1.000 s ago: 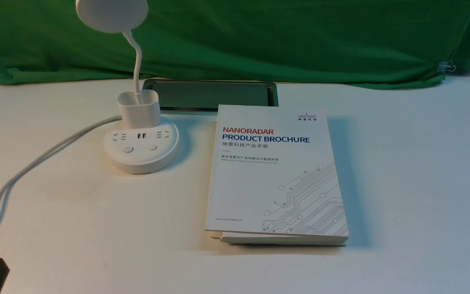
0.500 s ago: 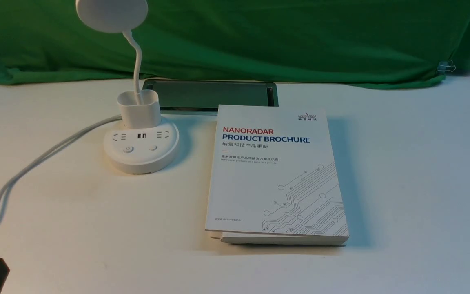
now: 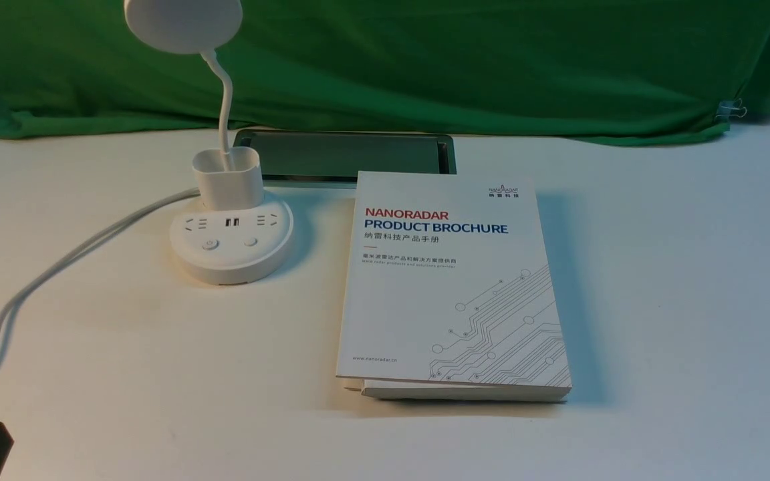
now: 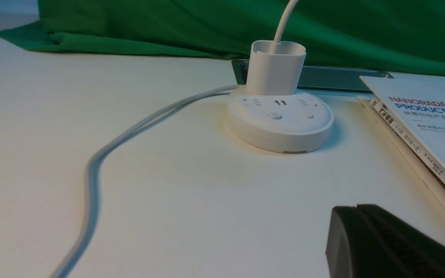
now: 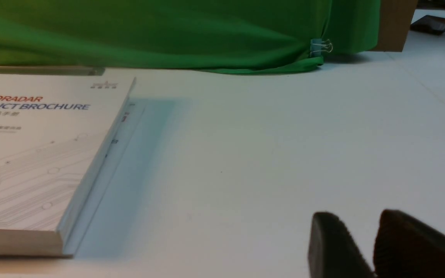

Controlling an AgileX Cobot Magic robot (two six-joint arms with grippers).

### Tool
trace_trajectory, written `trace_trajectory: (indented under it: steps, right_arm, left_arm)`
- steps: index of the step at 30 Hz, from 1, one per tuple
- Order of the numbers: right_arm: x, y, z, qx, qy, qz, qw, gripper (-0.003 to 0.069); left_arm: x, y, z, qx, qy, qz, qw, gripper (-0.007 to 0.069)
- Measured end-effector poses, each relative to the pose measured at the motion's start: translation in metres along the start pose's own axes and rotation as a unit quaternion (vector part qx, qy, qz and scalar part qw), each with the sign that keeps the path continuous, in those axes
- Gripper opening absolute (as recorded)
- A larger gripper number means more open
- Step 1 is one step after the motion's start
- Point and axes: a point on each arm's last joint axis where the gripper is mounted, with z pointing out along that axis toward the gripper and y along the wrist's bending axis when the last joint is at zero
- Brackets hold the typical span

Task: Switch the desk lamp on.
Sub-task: Use the left arm to press the button switch on the lamp holder

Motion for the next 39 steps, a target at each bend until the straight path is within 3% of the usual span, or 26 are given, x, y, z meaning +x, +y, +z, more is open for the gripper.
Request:
trace_trajectory:
  steps: [10, 19, 25, 31, 33, 37, 38, 39]
  right_arm:
    - [0.0, 0.0, 0.0, 0.0, 0.0, 0.0, 1.0, 0.0241]
    - [0.0, 0.0, 0.0, 0.0, 0.0, 0.0, 1.0, 0.0241]
    - [0.0, 0.0, 0.0, 0.0, 0.0, 0.0, 1.0, 0.0241]
    - [0.0, 0.0, 0.0, 0.0, 0.0, 0.0, 1.0, 0.0241]
    - [0.0, 0.0, 0.0, 0.0, 0.0, 0.0, 1.0, 0.0241]
    - [0.0, 0.0, 0.0, 0.0, 0.0, 0.0, 1.0, 0.0241]
    - [0.0, 0.0, 0.0, 0.0, 0.0, 0.0, 1.0, 0.0241]
    - [0.0, 0.0, 0.0, 0.0, 0.0, 0.0, 1.0, 0.0241]
  left_arm:
    - [-0.003, 0.0, 0.0, -0.001, -0.018, 0.008, 1.0, 0.0021]
    - [-0.039, -0.003, -0.009, 0.01, -0.222, 0.024, 0.975, 0.0021]
    - [-0.061, -0.005, -0.024, 0.023, -0.361, 0.017, 0.932, 0.0021]
    - [-0.078, -0.009, -0.045, 0.081, -0.492, -0.039, 0.866, 0.0021]
    - [-0.081, -0.01, -0.049, 0.088, -0.51, -0.037, 0.855, 0.0021]
    - [-0.103, -0.012, -0.055, 0.083, -0.492, -0.036, 0.866, 0.0021]
    - [-0.124, -0.014, -0.061, 0.07, -0.457, -0.032, 0.886, 0.0021]
    - [-0.126, -0.014, -0.061, 0.068, -0.452, -0.03, 0.889, 0.0021]
